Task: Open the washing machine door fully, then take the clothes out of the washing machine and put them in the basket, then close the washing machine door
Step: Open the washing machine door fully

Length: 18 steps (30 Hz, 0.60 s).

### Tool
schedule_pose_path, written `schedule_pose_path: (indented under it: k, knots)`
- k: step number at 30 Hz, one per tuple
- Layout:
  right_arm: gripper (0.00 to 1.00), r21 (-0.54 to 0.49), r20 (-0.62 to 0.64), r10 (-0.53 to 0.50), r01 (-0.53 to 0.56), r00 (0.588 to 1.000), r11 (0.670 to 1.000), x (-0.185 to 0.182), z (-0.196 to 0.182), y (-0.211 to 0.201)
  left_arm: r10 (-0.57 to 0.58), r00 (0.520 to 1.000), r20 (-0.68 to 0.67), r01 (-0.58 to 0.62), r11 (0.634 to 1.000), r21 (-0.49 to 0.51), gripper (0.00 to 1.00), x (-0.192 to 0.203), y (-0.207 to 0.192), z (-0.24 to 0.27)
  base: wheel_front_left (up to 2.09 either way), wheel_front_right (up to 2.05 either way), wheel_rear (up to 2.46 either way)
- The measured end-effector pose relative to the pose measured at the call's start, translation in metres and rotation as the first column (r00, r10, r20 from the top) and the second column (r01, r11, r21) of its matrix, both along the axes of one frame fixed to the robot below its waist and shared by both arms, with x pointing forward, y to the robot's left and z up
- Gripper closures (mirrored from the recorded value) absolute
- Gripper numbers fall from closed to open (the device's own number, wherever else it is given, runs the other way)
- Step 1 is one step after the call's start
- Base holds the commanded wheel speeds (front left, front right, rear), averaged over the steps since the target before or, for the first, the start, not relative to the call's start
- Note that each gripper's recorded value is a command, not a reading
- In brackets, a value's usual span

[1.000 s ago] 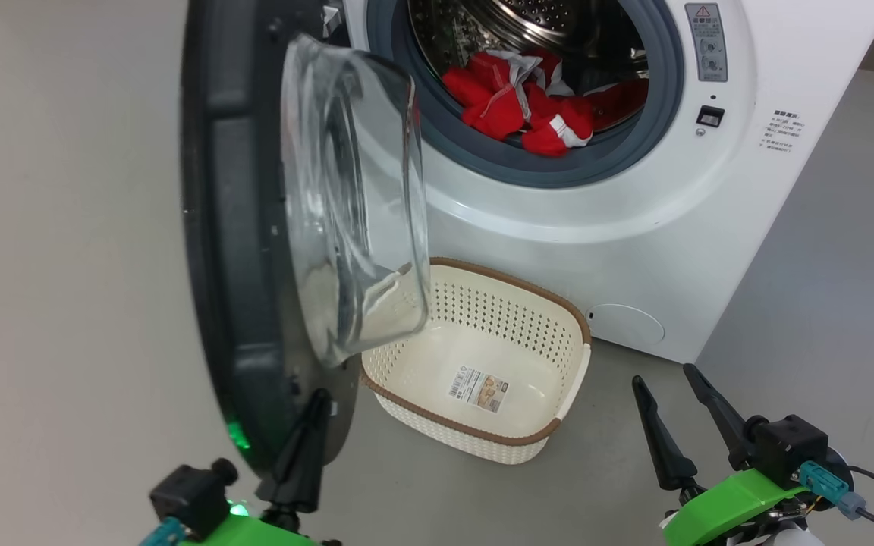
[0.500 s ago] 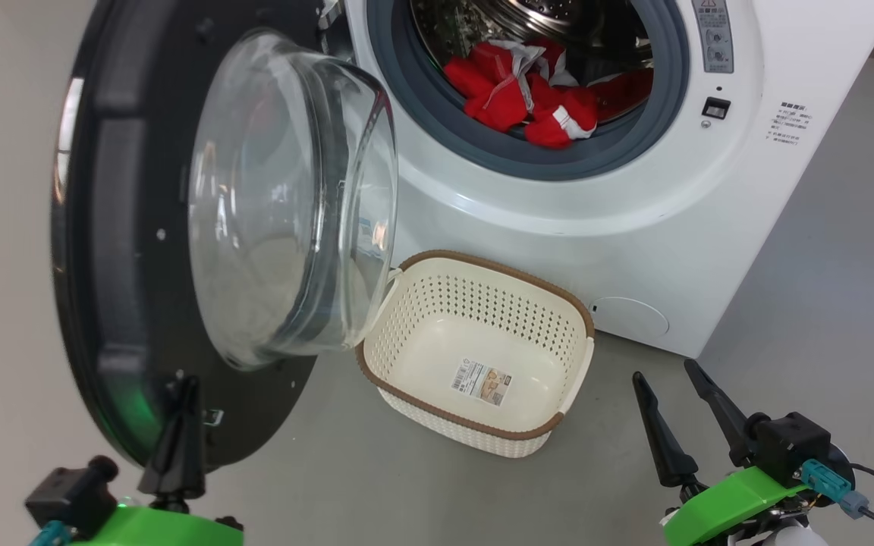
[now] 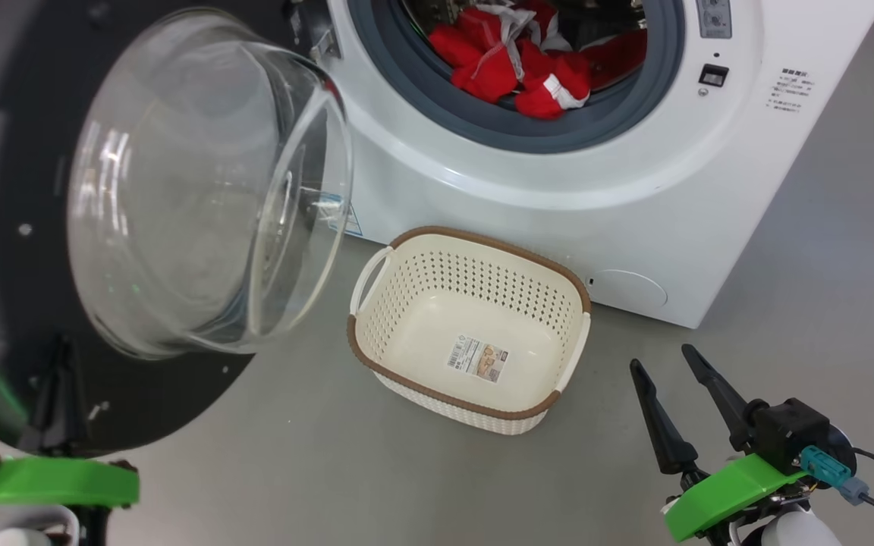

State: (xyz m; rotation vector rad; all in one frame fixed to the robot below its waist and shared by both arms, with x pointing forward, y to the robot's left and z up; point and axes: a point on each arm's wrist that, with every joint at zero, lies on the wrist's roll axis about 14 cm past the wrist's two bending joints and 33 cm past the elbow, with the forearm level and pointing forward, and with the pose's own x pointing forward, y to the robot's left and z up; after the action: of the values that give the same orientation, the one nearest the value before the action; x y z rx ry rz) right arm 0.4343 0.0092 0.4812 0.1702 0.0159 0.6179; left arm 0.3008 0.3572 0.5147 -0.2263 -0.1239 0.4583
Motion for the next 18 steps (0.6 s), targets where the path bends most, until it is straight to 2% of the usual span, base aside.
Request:
schedule_pose_path:
  k: [18]
  knots:
    - [0.0,-0.017,-0.017,-0.034,0.034,0.999,0.999,0.014,-0.014,-0.015,0.174,0.983,-0.055,-0.171,0.984,0.044,1.0,0.008,0.068,0.0,0.0,0.0,0.0]
